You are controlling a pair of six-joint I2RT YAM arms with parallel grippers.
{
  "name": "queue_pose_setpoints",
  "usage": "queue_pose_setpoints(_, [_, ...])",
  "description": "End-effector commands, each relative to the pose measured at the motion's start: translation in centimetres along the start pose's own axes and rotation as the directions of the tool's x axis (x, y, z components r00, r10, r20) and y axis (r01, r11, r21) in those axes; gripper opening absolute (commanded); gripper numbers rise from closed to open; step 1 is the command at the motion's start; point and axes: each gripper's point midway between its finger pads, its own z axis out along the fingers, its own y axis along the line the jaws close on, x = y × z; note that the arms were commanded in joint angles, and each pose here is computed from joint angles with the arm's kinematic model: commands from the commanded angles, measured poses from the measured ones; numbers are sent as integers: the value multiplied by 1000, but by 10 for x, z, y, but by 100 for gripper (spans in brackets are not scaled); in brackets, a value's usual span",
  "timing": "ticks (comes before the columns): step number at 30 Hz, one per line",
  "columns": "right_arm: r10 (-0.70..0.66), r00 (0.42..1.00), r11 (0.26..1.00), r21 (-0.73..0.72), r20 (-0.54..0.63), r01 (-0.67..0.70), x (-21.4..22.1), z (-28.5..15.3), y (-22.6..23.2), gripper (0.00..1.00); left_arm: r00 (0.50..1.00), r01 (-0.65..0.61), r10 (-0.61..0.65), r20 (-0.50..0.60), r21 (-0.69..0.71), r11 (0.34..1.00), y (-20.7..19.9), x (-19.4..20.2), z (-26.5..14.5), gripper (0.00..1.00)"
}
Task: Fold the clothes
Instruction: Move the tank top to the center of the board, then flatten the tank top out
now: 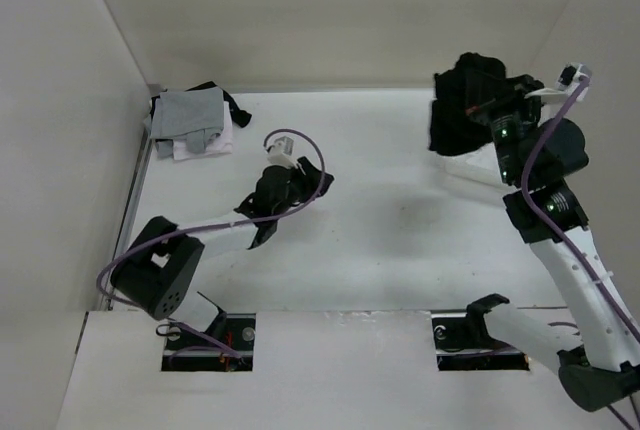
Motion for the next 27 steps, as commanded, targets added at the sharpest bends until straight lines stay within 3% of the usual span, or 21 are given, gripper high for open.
queue_pose_setpoints(1, [63,998,958,-282,10,-58,-27,-34,82,8,984,66,-71,162,35,997,-10,-59,-28,41])
queue_pose_setpoints(4, [96,989,927,-352,-110,-129,10,-52,105,10,968,91,-88,234,-3,996,6,-86,-47,43])
queue_pose_setpoints(6, [104,966,924,-335,-236,-181,67,-59,102,14,954,131,-115,278,-38,991,23,-102,-61,45])
queue_pose_setpoints(9, [69,892,956,-226,-446,-187,186,-69,63,36,925,218,-169,341,-109,970,59,-115,-84,50])
queue_pose_setpoints(11, [6,807,991,-106,-590,-84,271,-85,6,57,903,275,-194,383,-170,946,89,-117,-99,53])
queue_pose_setpoints(13, [-26,766,1000,-27,-642,11,303,-95,-38,64,882,330,-212,421,-229,916,119,-114,-114,54])
queue_pose_setpoints(16, [-15,726,999,18,-687,38,332,-110,-68,65,881,353,-204,426,-307,884,152,-99,-124,56])
queue_pose_setpoints(22, [-54,553,997,-19,-832,69,398,-148,-74,44,937,283,-164,309,-397,873,166,-65,-113,55])
queue_pose_setpoints(24, [-70,528,995,-21,-847,98,414,-153,-78,49,960,224,-123,251,-425,877,163,-56,-105,56])
queue_pose_setpoints(27, [-67,535,997,-30,-842,78,428,-143,-71,62,982,143,-66,177,-466,873,162,-42,-92,58])
